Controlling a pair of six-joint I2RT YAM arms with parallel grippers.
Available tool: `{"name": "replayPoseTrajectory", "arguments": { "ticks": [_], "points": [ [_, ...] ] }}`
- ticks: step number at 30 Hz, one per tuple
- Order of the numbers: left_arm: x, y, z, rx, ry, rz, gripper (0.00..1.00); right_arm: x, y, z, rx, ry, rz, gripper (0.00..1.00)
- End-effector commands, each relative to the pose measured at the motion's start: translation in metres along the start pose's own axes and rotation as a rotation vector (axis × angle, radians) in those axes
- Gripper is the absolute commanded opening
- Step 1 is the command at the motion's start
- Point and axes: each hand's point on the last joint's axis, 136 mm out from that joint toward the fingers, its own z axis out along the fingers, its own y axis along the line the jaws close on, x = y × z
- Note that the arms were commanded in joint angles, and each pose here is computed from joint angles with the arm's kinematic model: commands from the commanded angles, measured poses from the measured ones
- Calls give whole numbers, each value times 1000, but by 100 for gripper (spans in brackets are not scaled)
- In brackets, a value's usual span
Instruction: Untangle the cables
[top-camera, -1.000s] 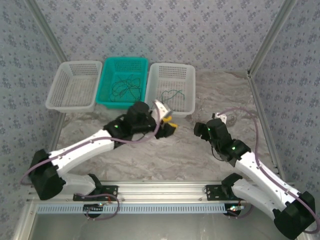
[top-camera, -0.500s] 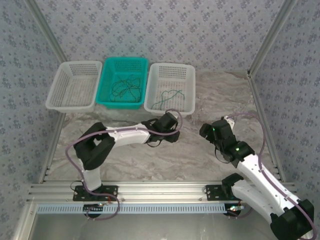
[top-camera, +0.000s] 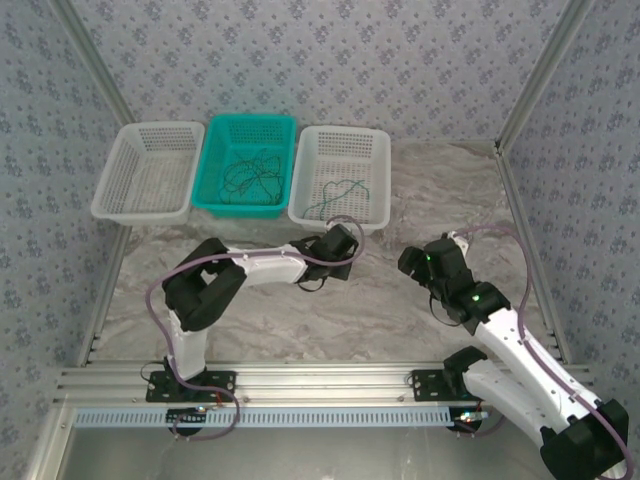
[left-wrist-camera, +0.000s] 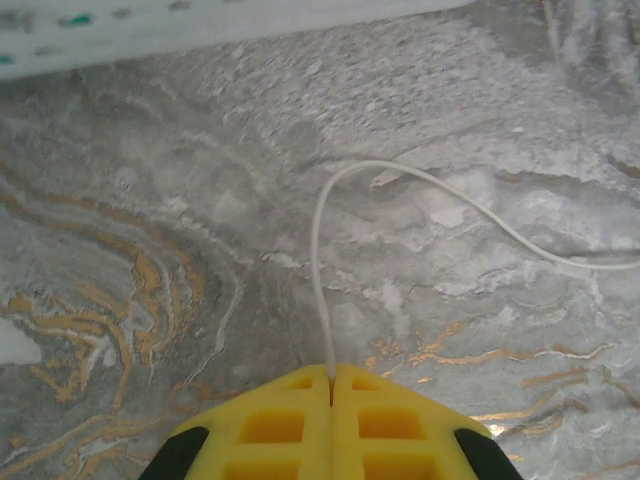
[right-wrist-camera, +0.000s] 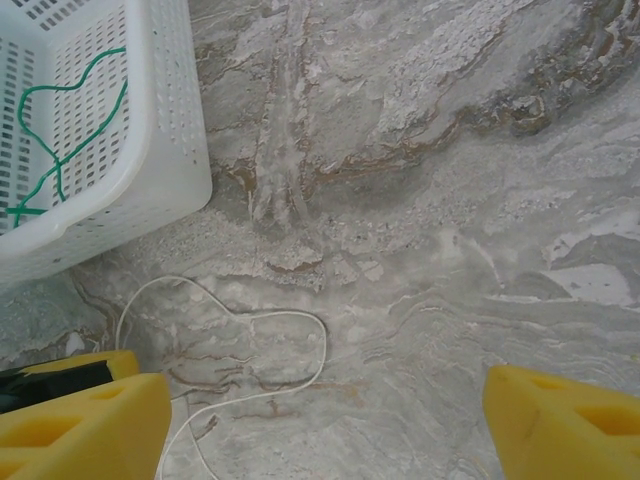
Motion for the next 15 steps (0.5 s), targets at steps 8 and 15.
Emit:
{"name": "replayPoseTrajectory", "arguments": {
  "ticks": [8, 15],
  "points": [
    [-27, -33, -71, 237, -100, 113, 0, -10, 60, -17, -297, -13, -143, 83],
    [-62, -58, -163, 384, -291, 378, 0, -5, 118, -33, -608, -51, -420, 83]
  ]
}}
